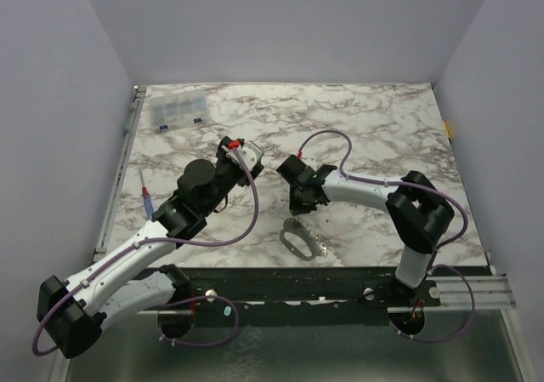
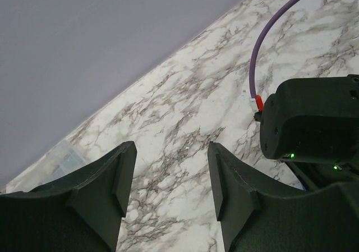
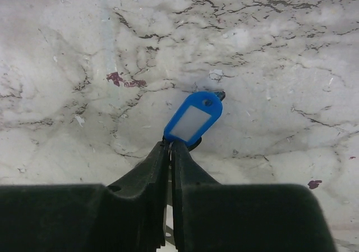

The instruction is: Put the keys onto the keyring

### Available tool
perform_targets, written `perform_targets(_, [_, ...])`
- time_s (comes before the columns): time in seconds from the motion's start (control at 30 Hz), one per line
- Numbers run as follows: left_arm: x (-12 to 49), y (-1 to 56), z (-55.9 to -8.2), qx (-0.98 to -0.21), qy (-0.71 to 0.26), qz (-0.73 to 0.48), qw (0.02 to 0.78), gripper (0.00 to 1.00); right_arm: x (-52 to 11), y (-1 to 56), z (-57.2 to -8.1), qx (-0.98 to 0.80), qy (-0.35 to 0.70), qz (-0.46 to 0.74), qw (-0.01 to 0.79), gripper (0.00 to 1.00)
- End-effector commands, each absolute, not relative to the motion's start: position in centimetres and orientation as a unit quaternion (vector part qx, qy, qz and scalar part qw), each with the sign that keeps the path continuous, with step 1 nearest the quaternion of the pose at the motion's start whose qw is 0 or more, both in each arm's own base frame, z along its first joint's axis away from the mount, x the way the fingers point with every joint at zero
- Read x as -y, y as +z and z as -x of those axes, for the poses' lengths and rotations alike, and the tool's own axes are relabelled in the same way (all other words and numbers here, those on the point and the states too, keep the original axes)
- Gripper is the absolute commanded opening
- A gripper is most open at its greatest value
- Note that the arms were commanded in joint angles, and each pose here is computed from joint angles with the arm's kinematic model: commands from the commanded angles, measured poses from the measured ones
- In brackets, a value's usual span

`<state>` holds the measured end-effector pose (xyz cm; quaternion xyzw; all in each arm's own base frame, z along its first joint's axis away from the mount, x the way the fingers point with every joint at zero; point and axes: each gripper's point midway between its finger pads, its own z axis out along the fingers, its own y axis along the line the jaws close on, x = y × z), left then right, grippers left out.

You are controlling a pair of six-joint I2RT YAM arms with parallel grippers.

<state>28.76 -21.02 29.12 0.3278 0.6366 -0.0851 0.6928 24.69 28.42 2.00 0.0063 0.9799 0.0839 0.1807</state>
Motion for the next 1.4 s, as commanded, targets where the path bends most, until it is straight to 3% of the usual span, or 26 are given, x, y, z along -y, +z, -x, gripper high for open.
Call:
perform_targets(0.0, [20.5, 29.1, -28.8, -0.637, -0.074, -0.323, 0.696, 0.60, -26.5, -0.2, -24.7, -0.983, 0.033, 0.003, 0.180, 0.06])
perform_targets(0.07, [20.5, 29.0, -28.8, -0.637, -0.074, -0.324, 0.695, 0.60, -26.4, 0.4, -25.5, -0.979, 0.030, 0.014, 0.200, 0.01])
perform_targets(0.4, [21.2, 28.9, -28.3, -0.629, -0.096, -0.334, 0.696, 0.60, -28.7, 9.3, -29.4, -0.919, 0.114, 0.120, 0.357, 0.00])
perform_targets(0.77, [24.0, 29.9, -26.5, -0.608, -0.209, -0.332, 0.690, 0.63, -29.4, 21.7, -25.7, -0.766, 0.279, 0.256, 0.519, 0.01])
perform_targets(0.87, [24.7, 30.8, -25.8, -0.599, -0.256, -0.325, 0.686, 0.66, -29.0, 23.9, -24.0, -0.728, 0.305, 0.291, 0.541, 0.01])
perform_targets(1.0, [24.5, 33.7, -26.7, -0.613, -0.343, -0.227, 0.674, 0.69, -28.1, 25.8, -22.9, -0.696, 0.313, 0.303, 0.571, 0.01])
perform_targets(1.13, [25.3, 36.3, -27.2, -0.640, -0.436, -0.123, 0.620, 0.71, -28.1, 26.8, -22.2, -0.680, 0.322, 0.319, 0.577, 0.01])
perform_targets(1.37, [28.3, 35.8, -27.1, -0.677, -0.503, -0.105, 0.526, 0.71, -28.1, 27.7, -21.7, -0.664, 0.328, 0.332, 0.584, 0.01])
